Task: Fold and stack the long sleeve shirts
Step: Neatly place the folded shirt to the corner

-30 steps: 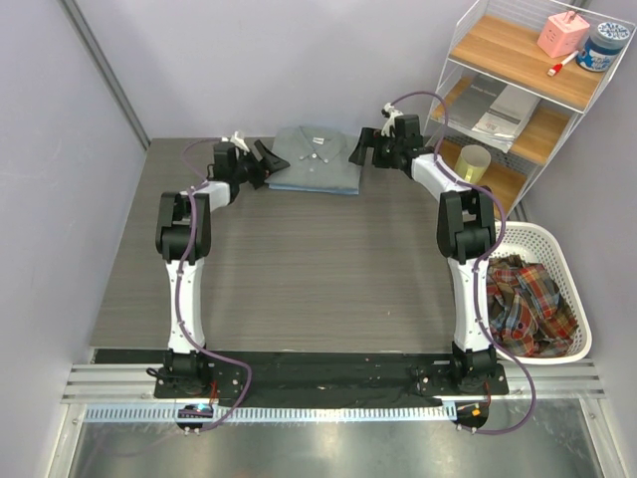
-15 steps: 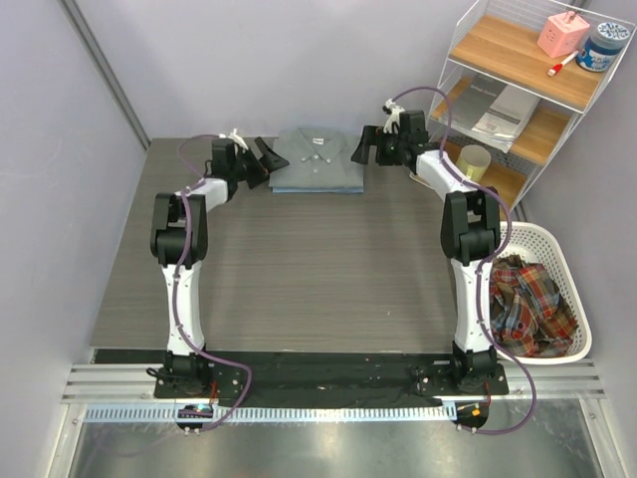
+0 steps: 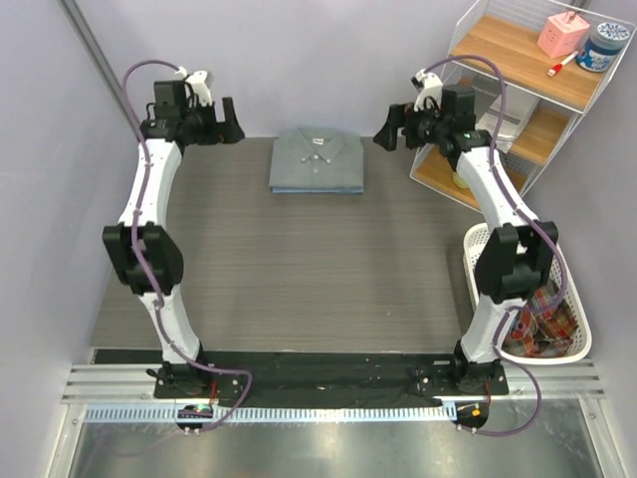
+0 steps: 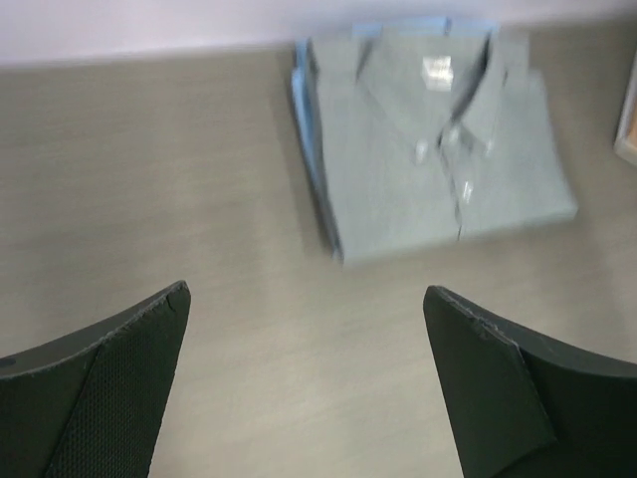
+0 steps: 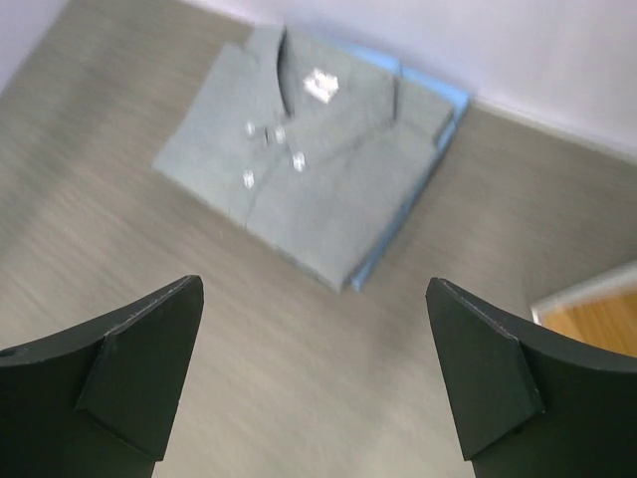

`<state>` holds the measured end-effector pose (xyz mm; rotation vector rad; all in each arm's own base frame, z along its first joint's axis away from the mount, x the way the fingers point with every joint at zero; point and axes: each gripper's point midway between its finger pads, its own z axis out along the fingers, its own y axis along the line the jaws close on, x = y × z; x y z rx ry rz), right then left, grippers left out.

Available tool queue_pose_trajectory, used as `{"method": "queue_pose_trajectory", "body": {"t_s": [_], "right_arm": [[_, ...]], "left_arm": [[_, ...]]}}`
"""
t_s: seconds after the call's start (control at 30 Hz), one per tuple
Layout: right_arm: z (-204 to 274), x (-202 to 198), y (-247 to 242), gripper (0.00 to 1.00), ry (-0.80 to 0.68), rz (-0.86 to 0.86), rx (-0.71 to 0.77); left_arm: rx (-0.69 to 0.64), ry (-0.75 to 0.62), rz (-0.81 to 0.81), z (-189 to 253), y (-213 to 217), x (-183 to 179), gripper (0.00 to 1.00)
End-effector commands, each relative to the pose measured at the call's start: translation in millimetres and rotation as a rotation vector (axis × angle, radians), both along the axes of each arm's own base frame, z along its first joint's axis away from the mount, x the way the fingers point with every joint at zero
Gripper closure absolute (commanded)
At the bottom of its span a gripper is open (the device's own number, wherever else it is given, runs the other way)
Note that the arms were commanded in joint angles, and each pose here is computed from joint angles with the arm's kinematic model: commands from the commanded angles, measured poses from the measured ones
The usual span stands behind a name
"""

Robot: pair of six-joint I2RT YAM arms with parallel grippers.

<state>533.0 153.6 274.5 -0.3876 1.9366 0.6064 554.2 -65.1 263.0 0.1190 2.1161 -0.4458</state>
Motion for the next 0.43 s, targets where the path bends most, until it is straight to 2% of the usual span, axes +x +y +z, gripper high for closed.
{"method": "queue_pose_trajectory", "body": {"t_s": [0.0, 0.1, 0.13, 0.17, 0.23, 0.3, 0.4], "right_arm": [[-25.5, -57.0, -15.8, 0.0, 0.106, 0.064, -0.093], [-48.6, -103.3, -26.8, 0.0, 0.14, 0.085, -0.182], [-74.4, -119.6, -33.5, 0.0, 0.192, 0.076, -0.224], [-67.4, -131.3, -38.2, 0.0, 0.16, 0.077, -0.251], [-86.8, -151.7, -44.9, 0.0, 0.208, 0.073, -0.283], [-78.1, -164.3, -47.3, 0.0, 0.18, 0.068, -0.297], [-66.5, -176.7, -47.7, 0.0, 0.143, 0.054, -0.301]], "left_arm": [[0.174, 0.238, -0.024, -36.1, 18.5, -88.1, 0.0], [0.151, 0.272, 0.028, -41.9, 20.6, -120.3, 0.0], [0.149, 0.279, 0.027, -44.9, 20.3, -125.7, 0.0], [0.169, 0.311, -0.005, -56.4, 15.6, -137.2, 0.0], [0.195, 0.357, -0.023, -64.4, 11.1, -154.5, 0.0], [0.226, 0.39, -0.036, -77.2, 5.1, -168.7, 0.0], [0.253, 0.318, -0.081, -71.0, -4.9, -182.3, 0.0]]}}
